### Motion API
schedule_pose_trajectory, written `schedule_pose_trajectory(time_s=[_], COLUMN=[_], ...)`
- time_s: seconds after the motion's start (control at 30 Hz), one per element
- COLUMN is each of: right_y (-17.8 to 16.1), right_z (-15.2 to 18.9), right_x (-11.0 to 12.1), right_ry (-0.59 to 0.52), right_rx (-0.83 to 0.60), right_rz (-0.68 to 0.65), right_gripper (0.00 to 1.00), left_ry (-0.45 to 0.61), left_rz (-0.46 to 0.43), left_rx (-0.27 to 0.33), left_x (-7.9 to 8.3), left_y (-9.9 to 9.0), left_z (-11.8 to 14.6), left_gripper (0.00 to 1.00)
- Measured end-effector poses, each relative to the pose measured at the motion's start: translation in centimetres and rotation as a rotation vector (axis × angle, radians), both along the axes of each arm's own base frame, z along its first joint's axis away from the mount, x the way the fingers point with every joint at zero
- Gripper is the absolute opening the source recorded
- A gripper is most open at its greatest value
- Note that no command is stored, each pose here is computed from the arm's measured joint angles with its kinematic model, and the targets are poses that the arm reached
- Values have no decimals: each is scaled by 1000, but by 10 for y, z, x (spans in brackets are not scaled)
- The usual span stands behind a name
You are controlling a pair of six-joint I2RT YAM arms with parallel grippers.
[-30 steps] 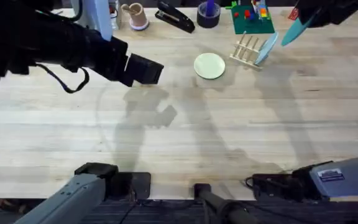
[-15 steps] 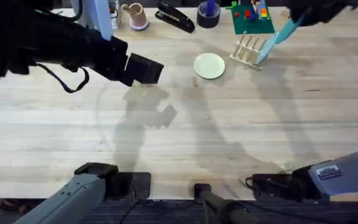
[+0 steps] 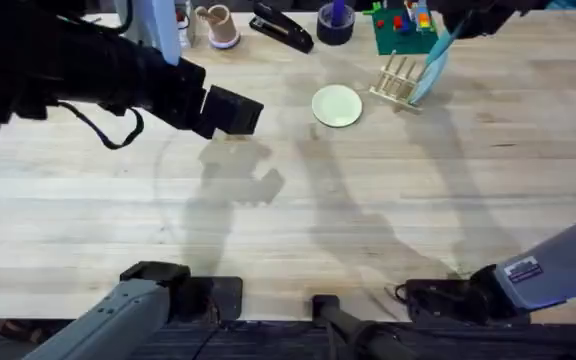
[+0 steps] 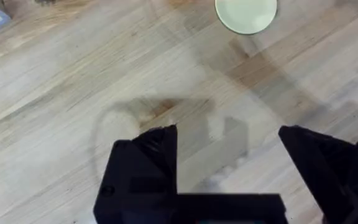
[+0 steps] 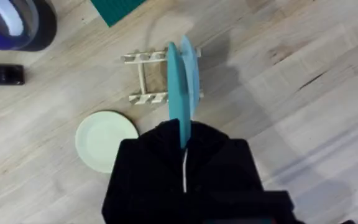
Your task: Pick up the plates from the table one by one and place each into a slot on the dish rack.
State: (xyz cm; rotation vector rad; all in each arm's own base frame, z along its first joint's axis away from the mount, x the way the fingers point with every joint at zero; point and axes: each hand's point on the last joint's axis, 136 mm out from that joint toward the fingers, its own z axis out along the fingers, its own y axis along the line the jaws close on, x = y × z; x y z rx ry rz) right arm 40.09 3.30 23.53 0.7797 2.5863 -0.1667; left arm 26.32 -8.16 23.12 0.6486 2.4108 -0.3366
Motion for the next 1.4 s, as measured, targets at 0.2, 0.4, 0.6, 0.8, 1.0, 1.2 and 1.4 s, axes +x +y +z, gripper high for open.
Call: schedule_pose_trajectory(time_s=[0.2,0.4,0.6,0.8,1.0,1.2,1.4], right_y=[1,2,3,5,4,3,3], right_z=[-20,-30,-43,-57,-70,-82,-85], right_x=[8,16,21,27,29,31,31], right_ry=[43,51,80,100,131,159,164], right_rx=[-9,-14,-21,-27,-35,-41,-42], right_rz=[-2,6,12,17,15,12,12], right_gripper=[29,29,29,29,29,29,29], left_ry=[-1,-2,-3,-2,-3,-2,-3], left_rz=[5,15,17,17,19,19,19], left_rx=[8,23,25,25,27,27,27], left_x=[0,1,1,1,2,2,2], left_y=[1,4,5,5,5,5,5], left_z=[0,-1,-1,-1,-1,-2,-1], left_gripper=[994,994,994,994,995,994,994])
